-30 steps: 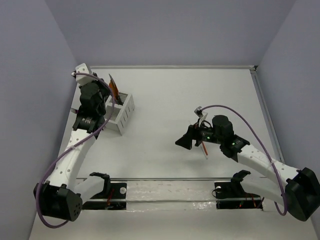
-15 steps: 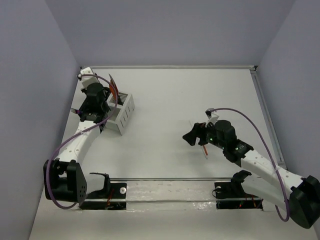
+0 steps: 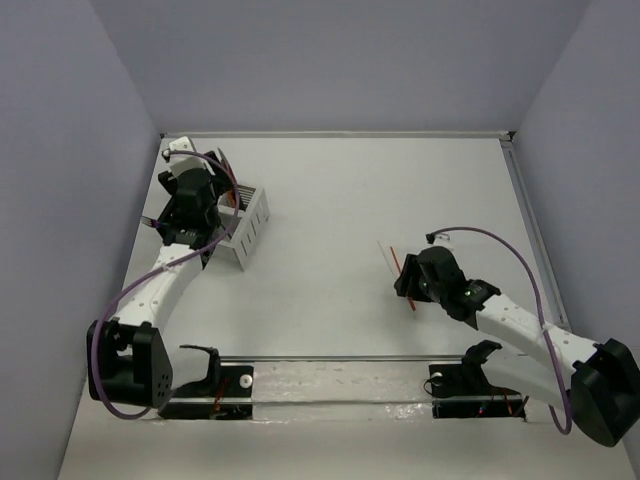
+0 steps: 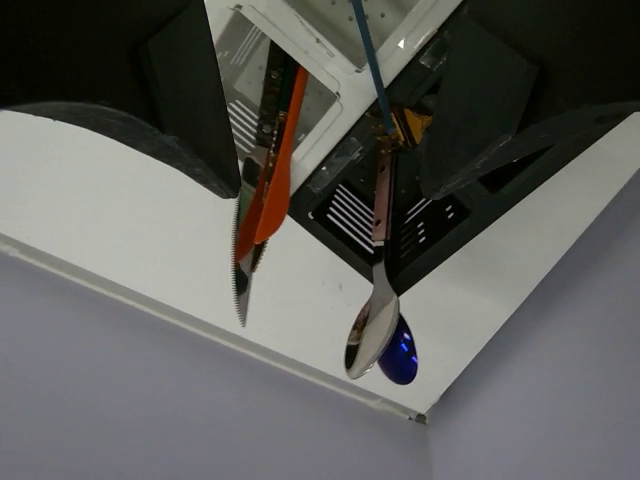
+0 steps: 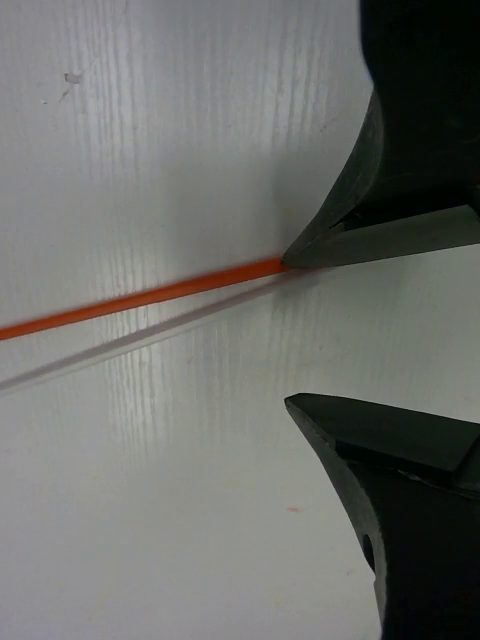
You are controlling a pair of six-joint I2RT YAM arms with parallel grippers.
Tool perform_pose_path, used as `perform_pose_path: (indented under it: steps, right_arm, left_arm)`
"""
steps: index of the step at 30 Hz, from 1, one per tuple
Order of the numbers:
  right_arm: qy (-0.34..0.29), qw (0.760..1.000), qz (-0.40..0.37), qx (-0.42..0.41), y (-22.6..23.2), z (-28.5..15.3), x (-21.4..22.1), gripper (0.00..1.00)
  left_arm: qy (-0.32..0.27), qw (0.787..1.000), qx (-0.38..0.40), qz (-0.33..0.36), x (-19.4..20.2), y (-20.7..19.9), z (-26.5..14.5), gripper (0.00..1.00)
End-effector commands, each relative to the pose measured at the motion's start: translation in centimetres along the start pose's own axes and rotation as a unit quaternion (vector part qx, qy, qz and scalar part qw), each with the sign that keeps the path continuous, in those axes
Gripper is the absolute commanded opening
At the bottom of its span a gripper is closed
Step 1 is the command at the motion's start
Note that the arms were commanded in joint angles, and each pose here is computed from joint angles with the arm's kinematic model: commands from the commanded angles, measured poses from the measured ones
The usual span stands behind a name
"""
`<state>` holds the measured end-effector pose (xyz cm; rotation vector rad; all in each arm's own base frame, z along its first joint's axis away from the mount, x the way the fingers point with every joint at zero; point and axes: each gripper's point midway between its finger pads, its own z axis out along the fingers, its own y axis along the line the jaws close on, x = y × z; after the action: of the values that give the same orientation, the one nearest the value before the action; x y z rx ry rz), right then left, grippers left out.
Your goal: Sort the eating utensils into containers
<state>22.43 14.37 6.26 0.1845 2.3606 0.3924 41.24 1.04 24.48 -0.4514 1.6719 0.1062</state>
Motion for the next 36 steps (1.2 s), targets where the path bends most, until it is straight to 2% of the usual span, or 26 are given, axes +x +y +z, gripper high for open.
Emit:
perform_pose_path:
  steps: [1,6,9,13,17,22,25,28,32,36]
  right_arm:
    - [-0.022,0.998,0.023,0.052,-1.0,0.2,-2.0,0.55]
    - [-0.018,0.995,0.027,0.09,-2.5,0.9,-2.4,0.48]
    - [-0.006,0.993,0.023,0.114,-3.1,1.6,-2.4,0.42]
    - [0.018,0.992,0.016,0.122,-3.0,2.6,-1.7,0.38]
    - [0.044,0.992,0.02,0.118,-2.7,3.4,-0.7,0.35]
    - [0.04,0.992,0.027,0.118,-2.8,3.3,-0.6,0.35]
    - [0.048,0.991,0.027,0.119,-2.8,3.6,-0.3,0.35]
    - [0.065,0.989,0.02,0.128,-3.0,3.9,0.3,0.36]
    - [0.071,0.988,0.011,0.137,-3.3,4.3,0.4,0.26]
    - [0.061,0.988,-0.007,0.14,-3.0,4.5,-0.8,0.02]
  left_arm:
    - [-0.066,0.993,0.085,-0.039,-6.0,-4.2,-3.9,0.78]
    - [-0.087,0.977,0.189,-0.047,-8.4,-9.2,-9.8,0.78]
    - [-0.069,0.964,0.25,-0.05,-8.0,-12.1,-12.5,0.78]
    - [-0.044,0.937,0.342,-0.051,-7.8,-15.9,-16.5,0.78]
    - [-0.013,0.92,0.39,-0.032,-6.0,-18.4,-18.3,0.78]
    - [0.036,0.896,0.442,-0.012,-3.3,-21.4,-19.9,0.78]
    - [0.048,0.884,0.465,-0.012,-3.2,-22.2,-21.2,0.78]
    - [0.044,0.883,0.467,-0.014,-3.7,-22.0,-21.4,0.78]
    - [0.059,0.871,0.487,-0.027,-3.6,-22.6,-22.3,0.78]
    - [0.104,0.837,0.536,-0.035,-2.1,-24.3,-24.0,0.78]
